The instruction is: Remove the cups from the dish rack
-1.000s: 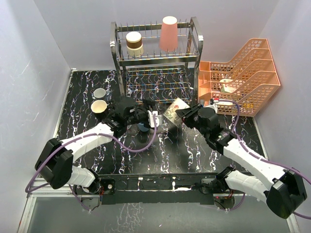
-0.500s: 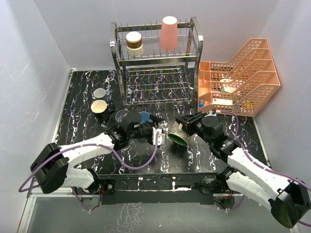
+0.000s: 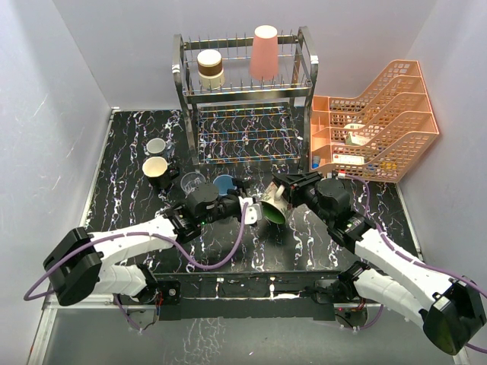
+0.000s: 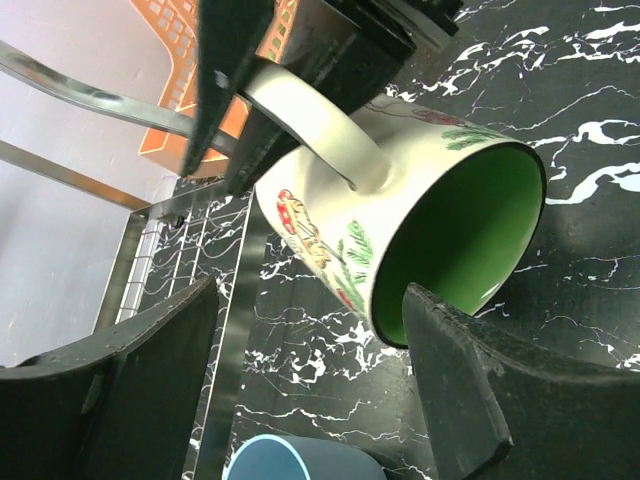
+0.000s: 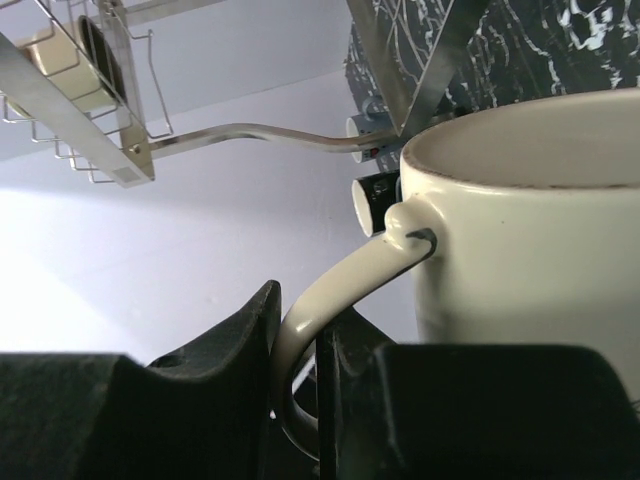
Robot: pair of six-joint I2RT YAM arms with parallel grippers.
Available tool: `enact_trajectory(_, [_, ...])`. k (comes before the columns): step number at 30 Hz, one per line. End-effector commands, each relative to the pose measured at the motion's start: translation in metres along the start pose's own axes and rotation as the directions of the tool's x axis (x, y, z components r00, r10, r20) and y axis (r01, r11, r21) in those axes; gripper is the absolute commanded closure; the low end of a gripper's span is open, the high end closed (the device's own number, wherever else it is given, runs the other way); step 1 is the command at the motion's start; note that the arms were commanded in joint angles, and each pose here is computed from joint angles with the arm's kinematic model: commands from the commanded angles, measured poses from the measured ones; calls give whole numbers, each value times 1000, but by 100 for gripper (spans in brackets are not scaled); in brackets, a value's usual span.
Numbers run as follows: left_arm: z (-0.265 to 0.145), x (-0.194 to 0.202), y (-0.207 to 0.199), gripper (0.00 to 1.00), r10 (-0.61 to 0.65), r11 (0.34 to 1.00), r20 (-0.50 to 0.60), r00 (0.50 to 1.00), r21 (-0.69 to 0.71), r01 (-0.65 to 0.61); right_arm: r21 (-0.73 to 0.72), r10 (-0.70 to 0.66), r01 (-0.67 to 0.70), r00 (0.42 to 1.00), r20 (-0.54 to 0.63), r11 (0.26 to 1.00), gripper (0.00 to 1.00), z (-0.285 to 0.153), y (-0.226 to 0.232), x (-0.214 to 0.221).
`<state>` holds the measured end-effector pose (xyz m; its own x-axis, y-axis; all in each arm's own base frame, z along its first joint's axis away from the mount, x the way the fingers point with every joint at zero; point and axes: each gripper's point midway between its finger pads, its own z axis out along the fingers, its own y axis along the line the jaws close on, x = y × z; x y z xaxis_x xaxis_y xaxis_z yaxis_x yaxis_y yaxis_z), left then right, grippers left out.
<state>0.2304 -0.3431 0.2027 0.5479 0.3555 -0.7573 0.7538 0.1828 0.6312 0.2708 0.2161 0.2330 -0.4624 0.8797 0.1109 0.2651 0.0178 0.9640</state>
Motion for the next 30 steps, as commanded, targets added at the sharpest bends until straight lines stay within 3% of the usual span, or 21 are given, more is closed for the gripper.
enact_trajectory(1, [6, -14, 12, 28, -2, 1000, 35, 999, -30, 3, -361, 123, -151, 987, -99, 920, 92, -35, 125, 14])
enact_trajectory(5, [6, -12, 2, 30, 17, 1000, 46, 999, -8, -16, -375, 148, -185, 981, -125, 908, 92, -38, 133, 16])
enact_trajectory(16, [34, -2, 26, 40, 52, 993, 13, 999, -108, -50, -356, 213, -283, 951, -222, 891, 92, -36, 131, 27])
enact_trajectory(18, [40, 2, 31, 48, 43, 991, -4, 999, -127, -43, -348, 221, -292, 948, -231, 891, 92, -35, 130, 28])
enact_trajectory(22, [45, 1, 42, 81, 32, 989, -13, 999, -143, -34, -345, 235, -299, 948, -215, 890, 92, -34, 125, 24])
enact_trajectory(25, [44, -1, 48, 98, 45, 987, -12, 999, -154, -46, -330, 249, -298, 951, -183, 895, 90, -31, 114, 18])
enact_trajectory(30, [45, 5, 50, 100, 17, 994, -57, 998, -109, -23, -287, 264, -284, 958, -109, 915, 73, -24, 79, 4])
